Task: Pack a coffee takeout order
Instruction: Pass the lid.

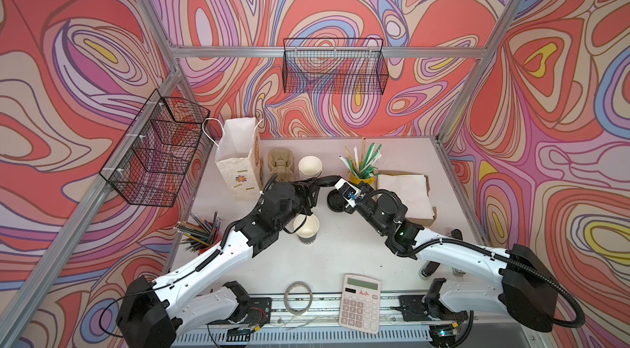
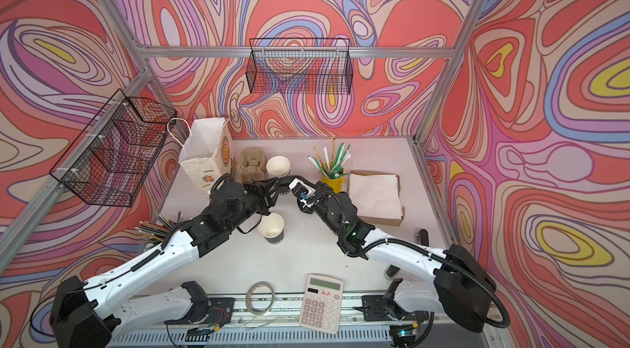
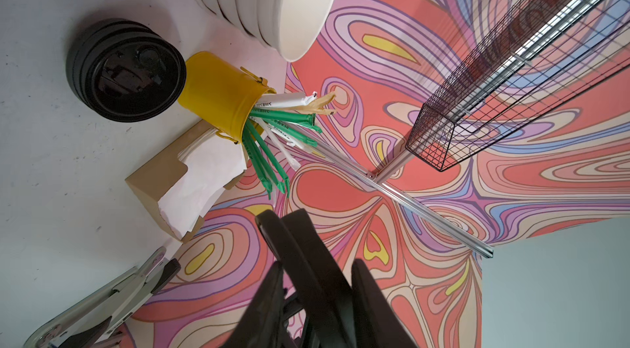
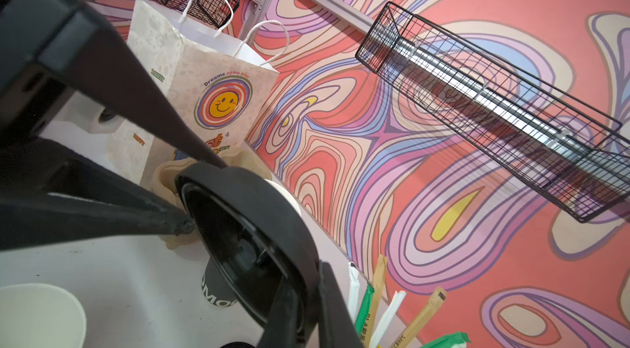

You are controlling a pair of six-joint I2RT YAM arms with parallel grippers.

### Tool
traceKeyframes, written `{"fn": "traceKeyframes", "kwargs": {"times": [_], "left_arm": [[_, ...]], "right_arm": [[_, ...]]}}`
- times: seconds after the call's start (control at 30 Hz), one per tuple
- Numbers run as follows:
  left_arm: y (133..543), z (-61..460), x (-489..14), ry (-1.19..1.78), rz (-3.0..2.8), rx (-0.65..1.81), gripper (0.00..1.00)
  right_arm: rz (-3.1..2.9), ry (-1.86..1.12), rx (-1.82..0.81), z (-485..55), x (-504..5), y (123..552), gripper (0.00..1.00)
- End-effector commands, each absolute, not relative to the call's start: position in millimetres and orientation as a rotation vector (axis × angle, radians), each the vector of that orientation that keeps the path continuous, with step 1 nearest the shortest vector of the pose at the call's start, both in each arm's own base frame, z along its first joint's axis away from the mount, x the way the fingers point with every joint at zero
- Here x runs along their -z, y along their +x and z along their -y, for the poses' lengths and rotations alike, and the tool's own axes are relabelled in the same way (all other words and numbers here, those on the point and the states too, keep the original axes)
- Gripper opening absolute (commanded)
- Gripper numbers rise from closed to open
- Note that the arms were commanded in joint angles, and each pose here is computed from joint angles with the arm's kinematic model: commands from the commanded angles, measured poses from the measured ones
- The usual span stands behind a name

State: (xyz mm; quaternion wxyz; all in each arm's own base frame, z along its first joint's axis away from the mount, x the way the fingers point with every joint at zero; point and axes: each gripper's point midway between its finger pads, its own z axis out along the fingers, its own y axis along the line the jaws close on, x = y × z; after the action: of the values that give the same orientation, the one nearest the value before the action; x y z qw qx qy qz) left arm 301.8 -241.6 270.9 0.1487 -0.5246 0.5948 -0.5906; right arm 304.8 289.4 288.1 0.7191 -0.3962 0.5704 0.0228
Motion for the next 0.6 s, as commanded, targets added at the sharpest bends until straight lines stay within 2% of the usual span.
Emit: {"fn": "traceKeyframes", "kwargs": {"times": [0.0, 0.13, 0.47, 0.57], "left_arm": [[303.3, 243.7, -264.7, -1.564, -1.697, 1.711, 0.27], [304.3, 244.2, -258.7, -1.575, -1.704, 1.696, 0.15], [307.6, 251.7, -255.7, -1.556, -1.711, 1.727, 0.06], [307.7, 251.5, -257.3, -1.527, -1.711, 1.729, 0.0]], "right_arm": [[-1.207, -0.881, -0.08, -297.1, -295.1, 294.1, 0.0], [-1.207, -0.903, -0.103, -299.7, -287.7, 287.4, 0.0], [-1.227, -0.982, -0.145, -302.3, -267.9, 274.1, 0.0], [-1.235, -0.989, -0.148, -301.8, -264.3, 272.9, 0.0]]}}
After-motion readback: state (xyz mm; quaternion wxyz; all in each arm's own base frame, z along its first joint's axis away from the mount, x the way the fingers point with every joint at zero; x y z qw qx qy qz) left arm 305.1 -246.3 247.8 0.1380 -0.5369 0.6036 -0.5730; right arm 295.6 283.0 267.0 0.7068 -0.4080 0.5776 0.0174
